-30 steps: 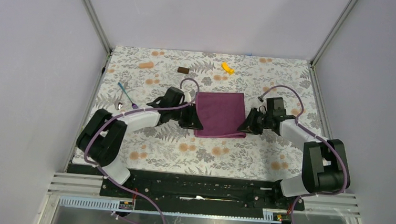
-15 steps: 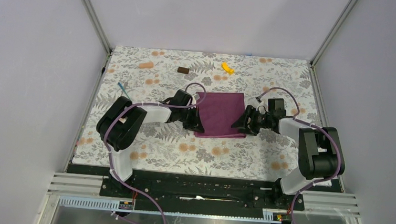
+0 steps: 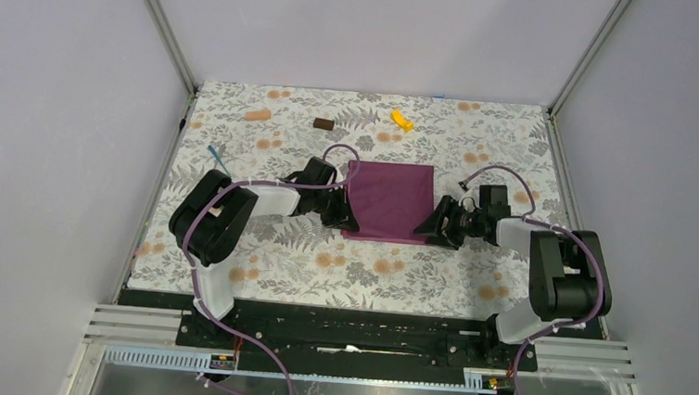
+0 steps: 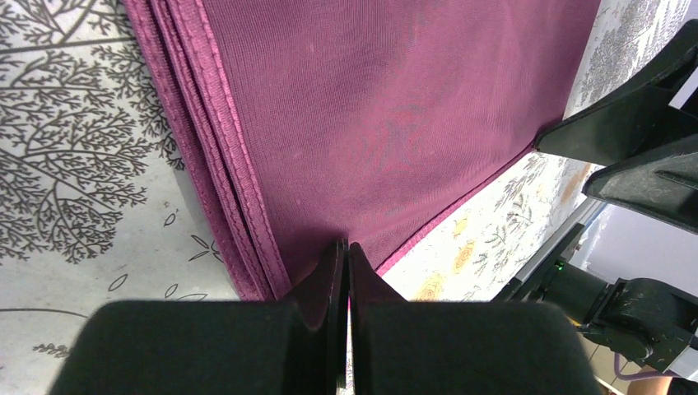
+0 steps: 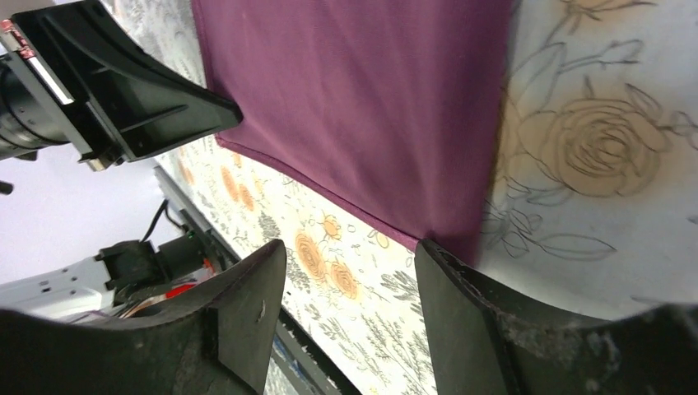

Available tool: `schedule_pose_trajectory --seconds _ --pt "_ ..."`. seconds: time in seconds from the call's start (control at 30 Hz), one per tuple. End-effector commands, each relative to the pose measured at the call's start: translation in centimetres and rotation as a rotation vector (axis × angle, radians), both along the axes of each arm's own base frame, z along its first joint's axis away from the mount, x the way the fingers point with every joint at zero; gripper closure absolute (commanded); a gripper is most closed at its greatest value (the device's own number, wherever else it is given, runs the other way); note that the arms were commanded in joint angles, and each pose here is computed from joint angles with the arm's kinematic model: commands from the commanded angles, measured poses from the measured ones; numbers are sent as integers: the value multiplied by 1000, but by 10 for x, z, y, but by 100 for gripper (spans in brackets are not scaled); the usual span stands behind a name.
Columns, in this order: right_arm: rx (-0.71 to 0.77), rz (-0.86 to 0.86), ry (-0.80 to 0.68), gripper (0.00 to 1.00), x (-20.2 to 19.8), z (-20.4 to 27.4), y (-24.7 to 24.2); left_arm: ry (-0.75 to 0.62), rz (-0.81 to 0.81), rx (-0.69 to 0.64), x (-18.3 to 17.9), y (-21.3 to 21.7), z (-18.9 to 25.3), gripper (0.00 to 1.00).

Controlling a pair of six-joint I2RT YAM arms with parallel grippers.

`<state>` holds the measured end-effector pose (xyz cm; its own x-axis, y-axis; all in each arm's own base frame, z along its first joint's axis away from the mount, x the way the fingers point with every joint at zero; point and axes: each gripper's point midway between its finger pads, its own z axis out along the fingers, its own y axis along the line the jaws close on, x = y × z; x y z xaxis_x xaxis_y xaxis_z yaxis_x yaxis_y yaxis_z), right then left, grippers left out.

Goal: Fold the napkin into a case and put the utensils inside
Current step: Smooth out the square-folded napkin at the center of the board.

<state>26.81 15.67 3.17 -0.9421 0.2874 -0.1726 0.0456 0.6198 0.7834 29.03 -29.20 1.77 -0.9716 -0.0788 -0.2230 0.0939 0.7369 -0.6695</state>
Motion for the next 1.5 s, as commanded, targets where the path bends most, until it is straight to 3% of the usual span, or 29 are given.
schedule_pose_trajectory --seconds 0.0,0.2,0.3,0.53,0.63,0.77,0.9,0.97,1.03,1.17,1.47 --pt "-138 -34 -6 33 -3 -2 -19 51 56 173 -11 37 -46 100" --pt "20 -19 -118 27 17 52 1 53 58 169 -13 37 -47 100" --pt "56 -16 -84 28 19 36 5 54 59 172 -13 38 -48 100" --pt "-38 -158 38 30 4 -23 -38 62 61 167 -15 38 -50 100" --pt "-101 -193 30 30 5 -19 -50 60 59 166 -15 38 -49 100" --pt "-92 -168 -64 27 15 26 -48 52 50 138 -14 33 -40 100" --pt "-40 -149 -146 24 42 61 -41 27 27 48 -6 16 -8 95" --pt "-19 -149 -158 24 59 68 -39 13 10 -20 0 4 17 82" --pt "39 -153 -188 24 81 76 -33 -19 -2 -87 10 -8 46 73" --pt "108 -167 -186 24 123 80 -26 -97 0 -184 44 -28 94 69" --pt "229 -186 -189 24 186 88 -19 -130 94 -199 150 -39 77 89"
